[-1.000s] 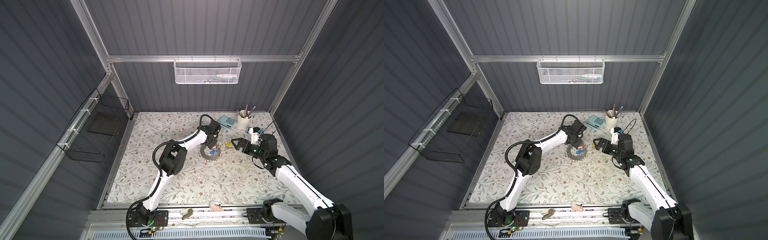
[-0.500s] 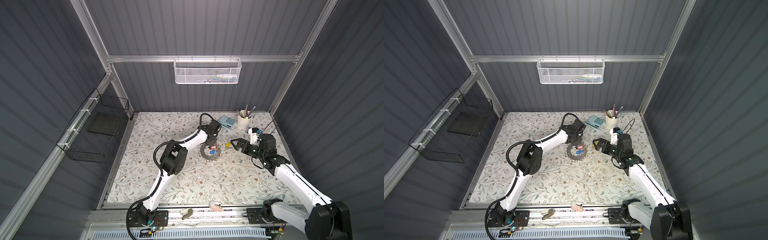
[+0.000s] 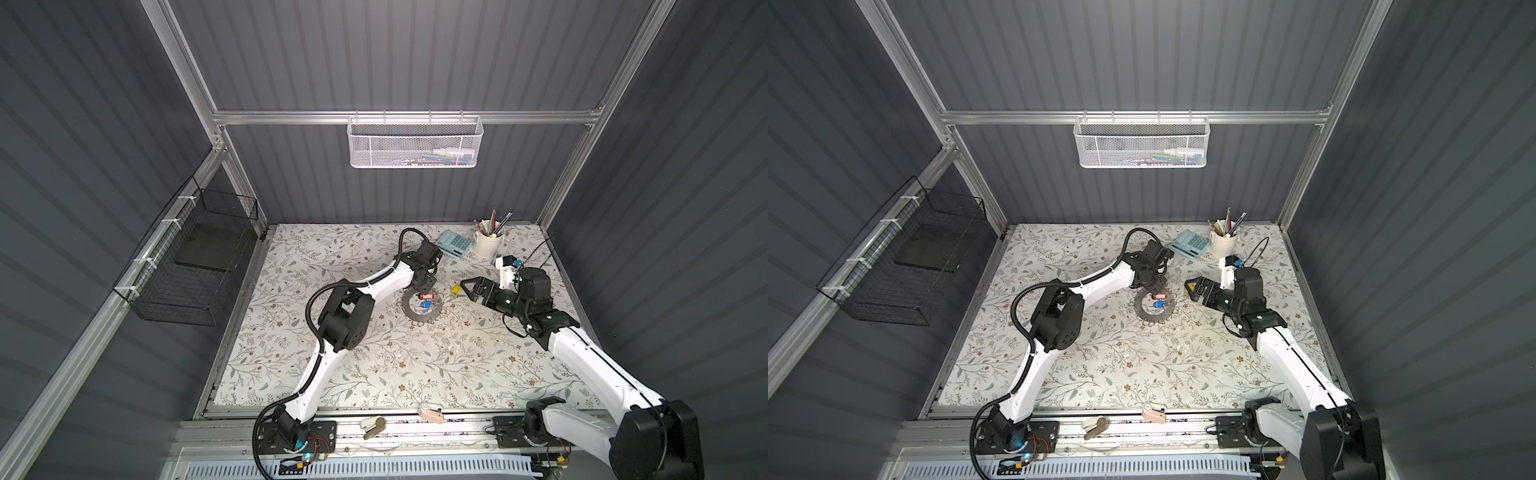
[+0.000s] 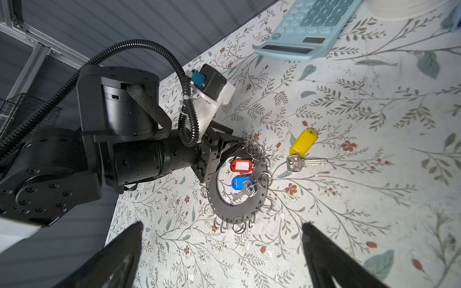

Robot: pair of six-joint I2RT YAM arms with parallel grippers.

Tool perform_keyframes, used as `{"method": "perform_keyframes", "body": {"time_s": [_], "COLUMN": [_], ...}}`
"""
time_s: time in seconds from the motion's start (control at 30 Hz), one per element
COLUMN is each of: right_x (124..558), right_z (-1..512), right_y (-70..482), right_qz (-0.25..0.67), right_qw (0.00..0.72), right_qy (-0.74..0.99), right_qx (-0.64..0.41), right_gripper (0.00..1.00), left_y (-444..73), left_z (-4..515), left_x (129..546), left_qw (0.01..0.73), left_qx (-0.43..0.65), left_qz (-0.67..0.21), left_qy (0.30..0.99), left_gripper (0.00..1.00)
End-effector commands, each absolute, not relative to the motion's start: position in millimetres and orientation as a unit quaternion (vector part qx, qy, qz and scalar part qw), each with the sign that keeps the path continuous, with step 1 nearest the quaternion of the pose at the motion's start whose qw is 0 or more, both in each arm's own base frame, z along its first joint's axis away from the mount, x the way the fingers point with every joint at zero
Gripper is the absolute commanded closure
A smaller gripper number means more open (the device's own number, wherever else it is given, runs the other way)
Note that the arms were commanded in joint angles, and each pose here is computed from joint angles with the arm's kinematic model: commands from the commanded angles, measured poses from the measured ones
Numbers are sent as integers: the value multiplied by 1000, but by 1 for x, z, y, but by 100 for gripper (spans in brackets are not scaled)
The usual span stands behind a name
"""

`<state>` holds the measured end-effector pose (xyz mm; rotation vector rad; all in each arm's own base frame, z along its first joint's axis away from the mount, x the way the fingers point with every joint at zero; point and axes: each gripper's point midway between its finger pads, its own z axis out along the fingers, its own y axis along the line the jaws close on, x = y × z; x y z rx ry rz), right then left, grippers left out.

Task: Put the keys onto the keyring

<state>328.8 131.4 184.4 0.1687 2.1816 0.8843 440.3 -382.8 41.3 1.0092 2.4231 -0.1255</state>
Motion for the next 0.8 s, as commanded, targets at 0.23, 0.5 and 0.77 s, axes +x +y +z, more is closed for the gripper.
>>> {"method": "perform_keyframes", "body": {"time_s": [0.23, 0.5, 0.77], "right_x": [328, 329, 328], "right_z": [180, 183, 179], "right_y": [134, 134, 132], "right_qz": [357, 358, 350], "right_qw": [374, 376, 373], "right_qy": [853, 852, 857], "right_qx": [67, 65, 67], "right_gripper": [1, 1, 1], "left_y": [-390, -387, -388], "left_z": [83, 67, 52], "left_x": [427, 423, 423], "left_qw": [291, 277, 263], "left_qx": [382, 399, 405], "left_qz": [-90, -73, -68], "left_qy": [873, 871, 873], "left_gripper": [60, 59, 60]}}
